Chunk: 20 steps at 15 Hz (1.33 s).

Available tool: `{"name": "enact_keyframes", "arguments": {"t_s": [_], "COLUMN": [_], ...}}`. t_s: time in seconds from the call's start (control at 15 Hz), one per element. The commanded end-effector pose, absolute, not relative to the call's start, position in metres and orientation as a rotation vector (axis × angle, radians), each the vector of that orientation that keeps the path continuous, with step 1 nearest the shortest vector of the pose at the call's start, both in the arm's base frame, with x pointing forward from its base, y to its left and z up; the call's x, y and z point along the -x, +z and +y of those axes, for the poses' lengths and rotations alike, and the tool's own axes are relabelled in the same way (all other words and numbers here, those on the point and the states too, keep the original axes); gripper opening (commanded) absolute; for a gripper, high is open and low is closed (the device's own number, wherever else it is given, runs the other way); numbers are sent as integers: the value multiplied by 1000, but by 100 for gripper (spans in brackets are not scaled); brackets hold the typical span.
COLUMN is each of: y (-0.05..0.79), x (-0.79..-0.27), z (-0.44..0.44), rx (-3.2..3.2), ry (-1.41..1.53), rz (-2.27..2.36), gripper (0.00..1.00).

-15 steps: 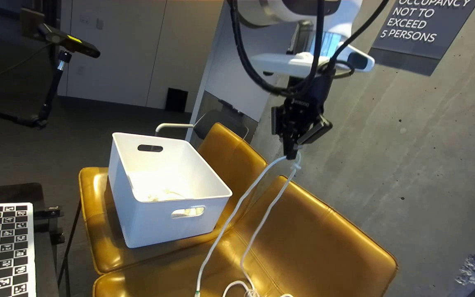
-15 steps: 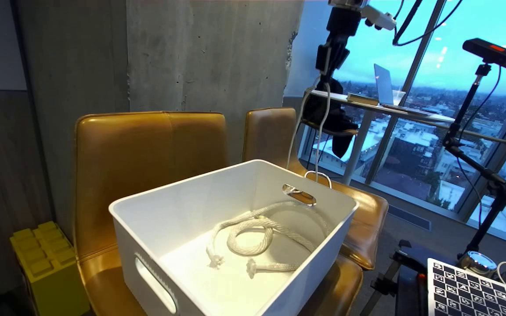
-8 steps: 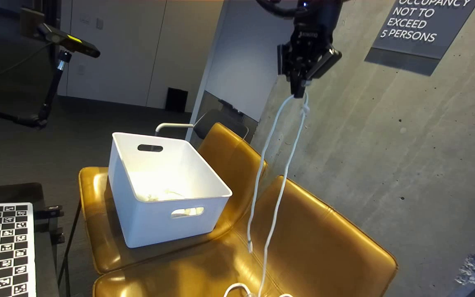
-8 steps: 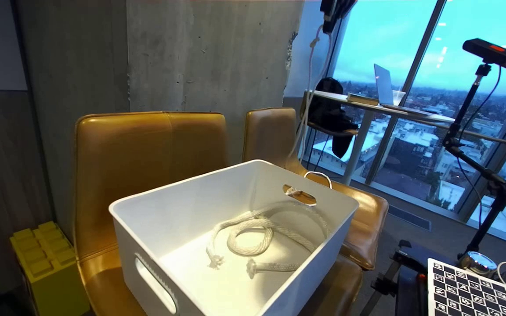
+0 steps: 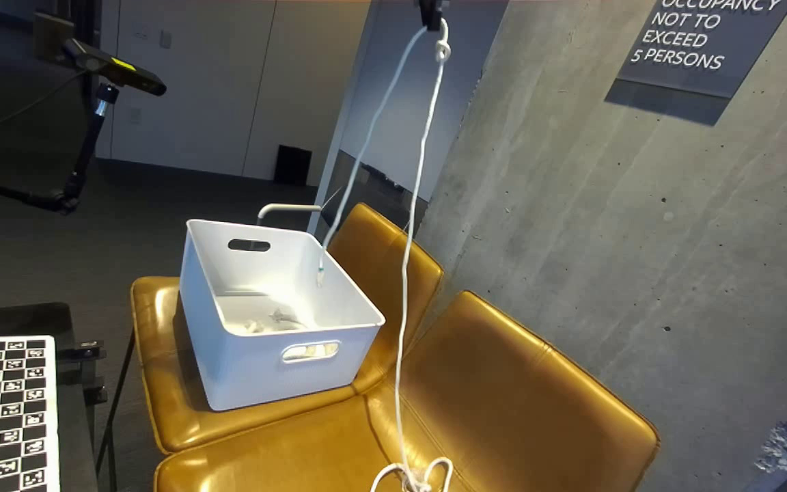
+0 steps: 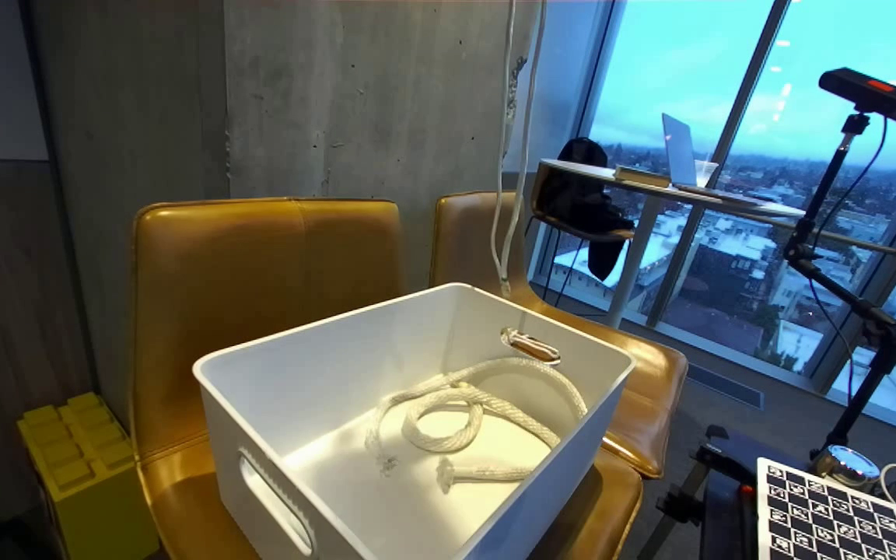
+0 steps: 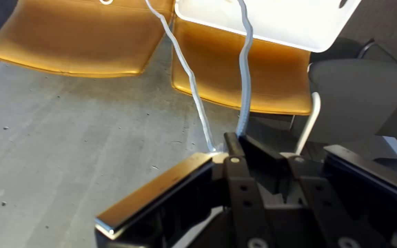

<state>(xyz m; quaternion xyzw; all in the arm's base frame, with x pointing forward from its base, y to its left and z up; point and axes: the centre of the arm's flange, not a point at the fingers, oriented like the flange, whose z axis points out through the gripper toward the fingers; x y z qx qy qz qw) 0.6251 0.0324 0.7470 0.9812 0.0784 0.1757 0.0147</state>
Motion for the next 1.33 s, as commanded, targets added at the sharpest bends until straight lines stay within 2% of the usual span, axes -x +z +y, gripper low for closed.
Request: {"name": "enact_keyframes", "arguments": {"t_s": [0.0, 0.4, 1.27], "y": [795, 756, 530], "x": [-628, -598, -566], "z": [107, 173, 128], "rx": [-3033, -3010, -3104], "ry": [576, 537, -10], "rz": [343, 498, 488], "gripper": [2, 2, 2]}}
